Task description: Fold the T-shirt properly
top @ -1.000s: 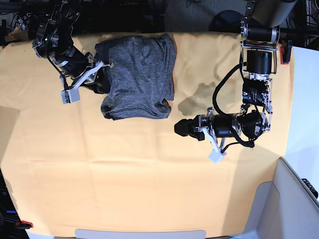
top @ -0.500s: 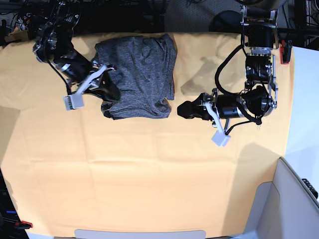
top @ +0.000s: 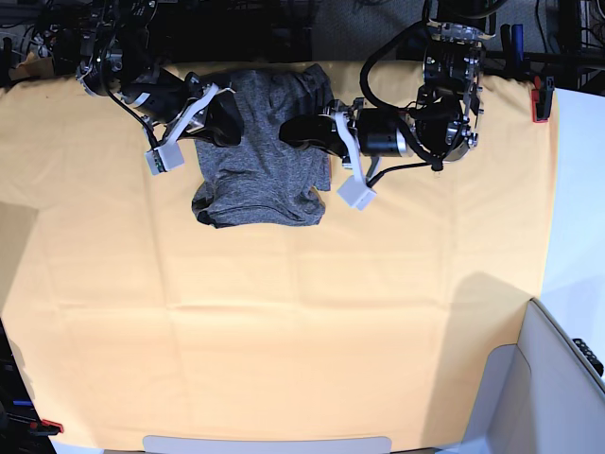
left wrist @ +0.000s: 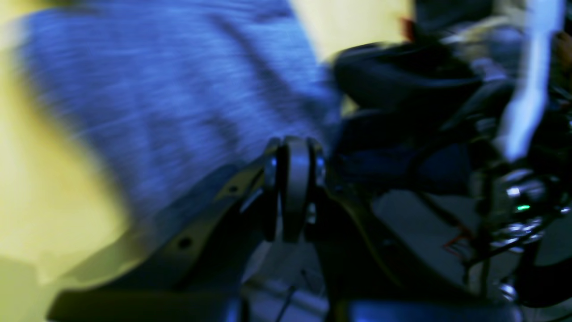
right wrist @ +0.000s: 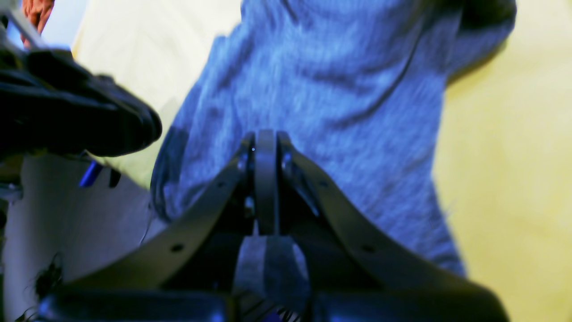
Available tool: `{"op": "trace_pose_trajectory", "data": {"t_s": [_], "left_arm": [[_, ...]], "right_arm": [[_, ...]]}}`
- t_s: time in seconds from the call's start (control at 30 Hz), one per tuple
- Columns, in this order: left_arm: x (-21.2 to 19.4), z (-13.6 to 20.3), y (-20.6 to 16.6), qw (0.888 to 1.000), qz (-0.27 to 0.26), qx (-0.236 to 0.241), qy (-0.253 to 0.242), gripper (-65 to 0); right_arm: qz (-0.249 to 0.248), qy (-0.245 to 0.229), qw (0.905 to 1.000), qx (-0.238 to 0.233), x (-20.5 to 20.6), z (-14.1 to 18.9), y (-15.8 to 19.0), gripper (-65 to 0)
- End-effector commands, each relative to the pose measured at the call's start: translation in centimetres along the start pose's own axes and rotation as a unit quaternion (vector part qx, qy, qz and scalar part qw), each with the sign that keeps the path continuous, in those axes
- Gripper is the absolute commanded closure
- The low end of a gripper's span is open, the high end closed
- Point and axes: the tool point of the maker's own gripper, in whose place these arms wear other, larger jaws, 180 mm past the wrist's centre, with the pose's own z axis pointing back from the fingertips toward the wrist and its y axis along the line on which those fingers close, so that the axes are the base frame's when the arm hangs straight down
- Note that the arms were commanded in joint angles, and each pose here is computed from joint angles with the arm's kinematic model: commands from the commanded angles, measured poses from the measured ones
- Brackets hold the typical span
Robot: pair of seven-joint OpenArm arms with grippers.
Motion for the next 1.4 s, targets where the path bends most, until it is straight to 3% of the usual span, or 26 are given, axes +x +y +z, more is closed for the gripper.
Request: {"op": "trace_pose_trajectory", "data": {"t_s": [0.0,0.1,0.37,0.57,0.77,0.87,1.1,1.23,1.37], "left_arm": [[0.3,0.2,-0.6,1.000,-0.008,-0.008,-0.004,-1.1],[-0.2,-0.2,-0.8,1.000,-0.009,-0.011,0.005,-1.1],[-1.9,-0.3,3.3,0.998,0.058,0.017,0.024,-1.1],[-1.4,1.1,5.6,0.994,0.089,0.056,-0.002,-1.1],[-1.1,2.8,6.9,0.993,0.084,0.081,-0.004,-1.1],[0.4,4.7,7.7,0.991,0.085,0.095,-0.037,-1.1],[4.6,10.1,7.0,0.983,0.030,0.137,-0.122,-1.1],[5.9,14.4,6.7,0.970,-0.002,0.179,-0.166,-1.0],[4.8,22.4,7.8,0.933,0.001,0.270,-0.237,-1.0]], "right_arm": [[-0.002,-0.017,0.9998,0.010,0.7,0.0,0.3,0.0],[-0.019,0.002,0.9998,-0.001,-0.6,-0.3,-0.9,0.0],[-0.009,0.041,0.9981,-0.046,-2.5,-0.9,-3.1,0.0],[-0.004,0.035,0.9982,-0.048,-1.9,-0.9,-3.3,0.0],[-0.003,0.032,0.9984,-0.046,-1.7,-0.9,-3.2,0.0],[0.023,0.011,0.9984,-0.050,0.3,-0.5,-3.0,0.0],[0.080,-0.063,0.9925,-0.067,6.4,1.2,-2.6,0.0],[0.071,-0.069,0.9910,-0.090,6.5,2.2,-4.0,0.0],[0.034,-0.055,0.9854,-0.158,3.9,5.5,-7.7,0.0]]}}
